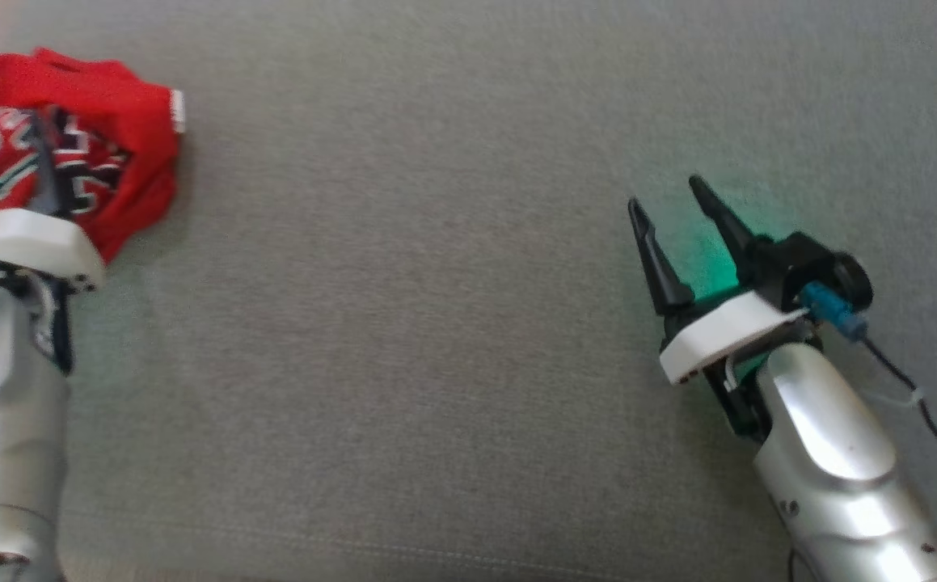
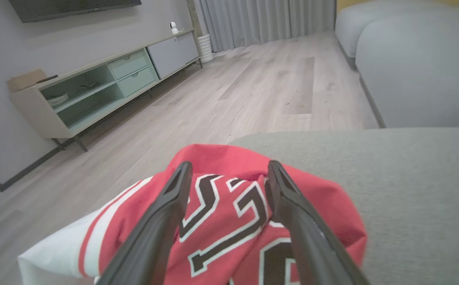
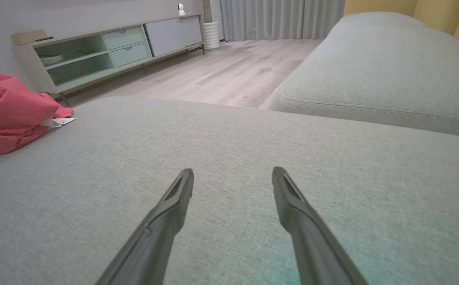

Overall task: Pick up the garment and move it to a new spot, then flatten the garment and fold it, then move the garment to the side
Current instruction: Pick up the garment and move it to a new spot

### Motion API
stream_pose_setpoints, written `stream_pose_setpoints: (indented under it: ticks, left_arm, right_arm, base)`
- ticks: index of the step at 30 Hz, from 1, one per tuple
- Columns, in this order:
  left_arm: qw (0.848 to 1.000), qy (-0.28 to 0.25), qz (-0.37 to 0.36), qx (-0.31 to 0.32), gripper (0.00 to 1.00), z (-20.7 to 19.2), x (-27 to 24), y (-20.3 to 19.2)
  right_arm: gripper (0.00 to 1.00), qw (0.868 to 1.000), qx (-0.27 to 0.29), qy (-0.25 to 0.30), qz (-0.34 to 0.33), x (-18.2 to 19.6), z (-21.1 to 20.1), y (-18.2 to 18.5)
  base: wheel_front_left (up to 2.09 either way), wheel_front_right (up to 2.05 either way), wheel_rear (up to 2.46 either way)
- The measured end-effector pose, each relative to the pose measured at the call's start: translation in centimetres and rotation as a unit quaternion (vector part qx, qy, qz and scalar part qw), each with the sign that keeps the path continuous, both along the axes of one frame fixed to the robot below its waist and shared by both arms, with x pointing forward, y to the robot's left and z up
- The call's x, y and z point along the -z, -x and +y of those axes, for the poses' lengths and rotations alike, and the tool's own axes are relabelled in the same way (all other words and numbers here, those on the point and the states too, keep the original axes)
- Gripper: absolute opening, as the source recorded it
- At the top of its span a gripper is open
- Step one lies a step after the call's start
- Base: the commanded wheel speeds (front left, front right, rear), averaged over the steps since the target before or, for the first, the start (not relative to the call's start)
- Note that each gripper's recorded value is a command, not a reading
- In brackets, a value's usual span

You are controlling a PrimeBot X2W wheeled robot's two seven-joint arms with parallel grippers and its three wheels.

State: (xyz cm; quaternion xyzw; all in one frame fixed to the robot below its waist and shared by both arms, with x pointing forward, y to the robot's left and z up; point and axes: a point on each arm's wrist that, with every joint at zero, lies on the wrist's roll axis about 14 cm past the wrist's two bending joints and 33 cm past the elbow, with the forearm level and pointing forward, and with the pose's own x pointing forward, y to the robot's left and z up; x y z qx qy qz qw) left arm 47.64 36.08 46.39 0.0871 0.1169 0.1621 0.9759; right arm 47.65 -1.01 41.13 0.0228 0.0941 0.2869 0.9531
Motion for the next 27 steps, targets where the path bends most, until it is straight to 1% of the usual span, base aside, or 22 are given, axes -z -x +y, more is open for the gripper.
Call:
stream_pose_setpoints:
  ticks: [2, 3, 4, 9, 11, 16, 19, 21, 23, 25, 27]
  left_arm:
    - [0.999, -0.021, 0.039, -0.021, 1.00, 1.0, 1.6, -0.1]
    - [0.998, -0.023, 0.056, -0.033, 1.00, 1.4, 2.5, -0.1]
    - [0.998, -0.023, 0.056, -0.033, 1.00, 1.4, 2.5, -0.1]
    - [0.992, -0.016, 0.109, -0.060, 1.00, 1.4, 5.9, -0.3]
    - [0.992, -0.014, 0.114, -0.059, 0.00, 1.1, 6.3, -0.7]
    - [0.997, -0.016, 0.070, -0.029, 0.00, -0.2, 4.1, -2.2]
    - [0.999, -0.017, 0.023, 0.016, 0.00, -2.1, 1.1, -3.9]
    - [0.998, -0.015, -0.021, 0.056, 0.00, -4.4, -1.8, -5.5]
    - [0.992, -0.009, -0.082, 0.098, 0.00, -7.3, -5.8, -7.2]
    - [0.981, -0.002, -0.130, 0.144, 0.00, -10.6, -9.1, -8.2]
    - [0.968, 0.004, -0.163, 0.191, 0.00, -14.2, -11.3, -8.9]
  right_arm:
    - [1.00, 1.000, 0.009, -0.002, 0.001, 0.3, -0.8, -0.5]
    - [1.00, 1.000, 0.014, 0.001, 0.003, 0.6, -1.3, -0.7]
    - [1.00, 1.000, 0.014, 0.001, 0.003, 0.6, -1.3, -0.7]
    - [1.00, 0.999, 0.039, 0.006, 0.019, 2.0, -3.5, -0.9]
    - [1.00, 0.999, 0.044, 0.007, 0.022, 2.3, -3.9, -0.9]
    - [1.00, 0.998, 0.060, 0.004, 0.013, 1.2, -4.9, -1.0]
    - [1.00, 0.998, 0.070, 0.000, 0.002, 0.0, -5.4, -0.9]
    - [1.00, 0.997, 0.077, -0.005, 0.001, -0.5, -5.6, -0.2]
    - [1.00, 0.996, 0.086, -0.012, 0.004, -0.9, -5.8, 0.6]
    - [1.00, 0.995, 0.101, -0.019, 0.005, -1.4, -6.5, 1.4]
    - [1.00, 0.993, 0.117, -0.019, 0.002, -1.8, -7.5, 2.0]
  base:
    - [0.00, 0.00, 0.00]
    - [0.00, 0.00, 0.00]
    - [0.00, 0.00, 0.00]
    - [0.00, 0.00, 0.00]
    - [0.00, 0.00, 0.00]
    - [0.00, 0.00, 0.00]
    - [0.00, 0.00, 0.00]
    - [0.00, 0.00, 0.00]
    - [0.00, 0.00, 0.00]
    - [0.00, 0.00, 0.00]
    - [0.00, 0.00, 0.00]
